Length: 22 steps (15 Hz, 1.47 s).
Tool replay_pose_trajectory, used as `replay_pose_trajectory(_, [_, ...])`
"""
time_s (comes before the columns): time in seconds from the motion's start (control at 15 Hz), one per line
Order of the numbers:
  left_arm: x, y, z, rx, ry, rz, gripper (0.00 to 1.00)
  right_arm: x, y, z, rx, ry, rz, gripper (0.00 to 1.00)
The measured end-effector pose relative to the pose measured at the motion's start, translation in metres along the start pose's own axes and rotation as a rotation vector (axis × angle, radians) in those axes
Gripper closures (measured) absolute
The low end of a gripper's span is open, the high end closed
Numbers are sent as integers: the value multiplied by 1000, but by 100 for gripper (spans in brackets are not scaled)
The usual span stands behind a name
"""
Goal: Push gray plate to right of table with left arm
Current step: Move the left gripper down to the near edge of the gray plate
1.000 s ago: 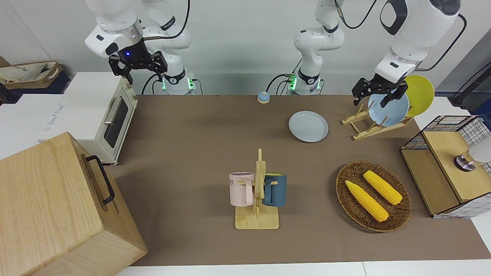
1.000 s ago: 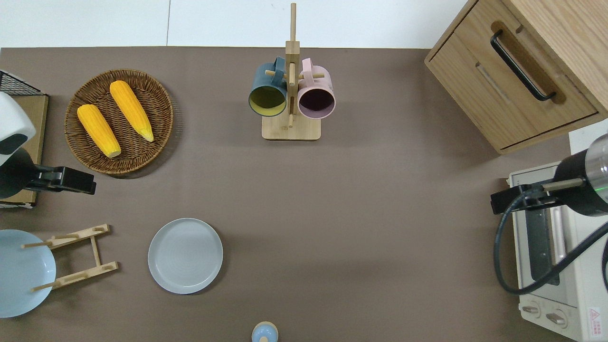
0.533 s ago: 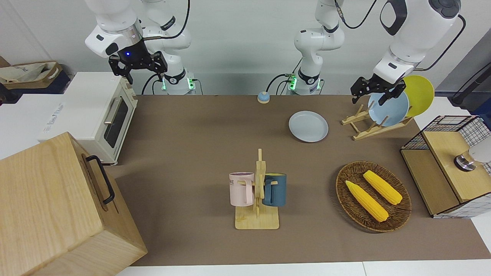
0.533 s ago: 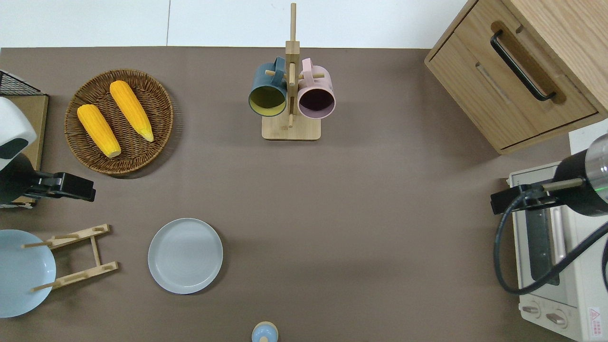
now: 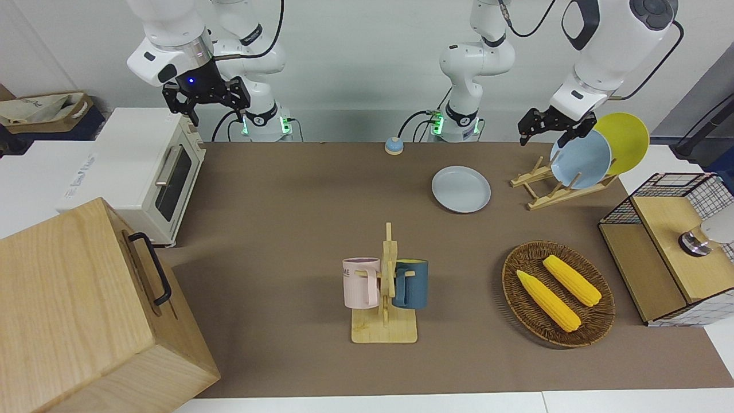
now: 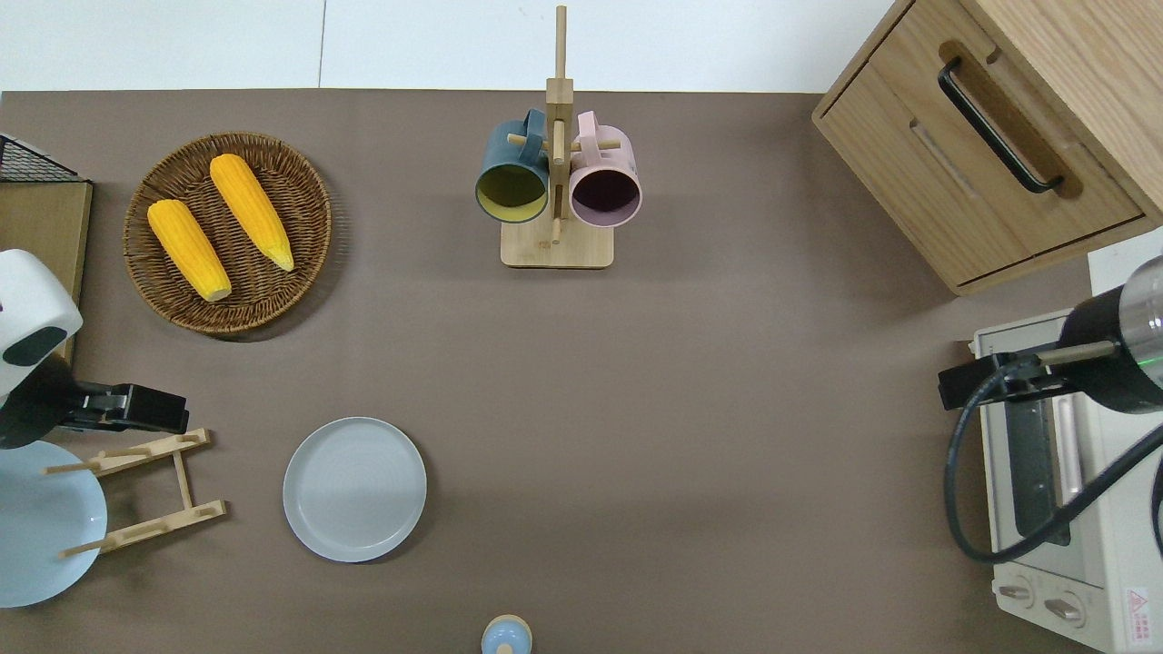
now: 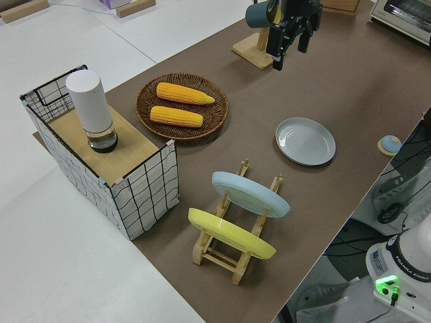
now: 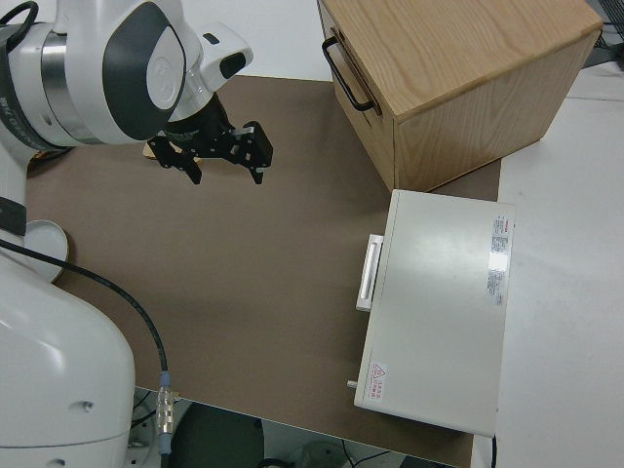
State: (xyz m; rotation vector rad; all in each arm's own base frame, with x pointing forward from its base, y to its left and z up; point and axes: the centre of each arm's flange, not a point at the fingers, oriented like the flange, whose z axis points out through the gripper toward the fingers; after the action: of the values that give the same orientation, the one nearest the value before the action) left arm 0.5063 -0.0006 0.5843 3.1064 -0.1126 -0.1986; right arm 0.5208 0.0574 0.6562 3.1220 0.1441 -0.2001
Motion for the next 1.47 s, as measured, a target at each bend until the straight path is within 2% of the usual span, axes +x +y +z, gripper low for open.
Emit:
replay_pose_trajectory(0.33, [-12, 2, 45, 7, 47, -31, 0, 0, 0, 0, 0, 0, 0, 1])
replay_pose_trajectory(0.67, [-18, 0, 111, 8, 48, -39, 0, 0, 0, 0, 0, 0, 0, 1])
replay_pose_trajectory(0.93, [-22, -1, 149, 10, 62, -42, 0, 0, 0, 0, 0, 0, 0, 1])
replay_pose_trajectory(1.47, [-45, 0, 220, 1, 52, -50, 0, 0, 0, 0, 0, 0, 0, 1])
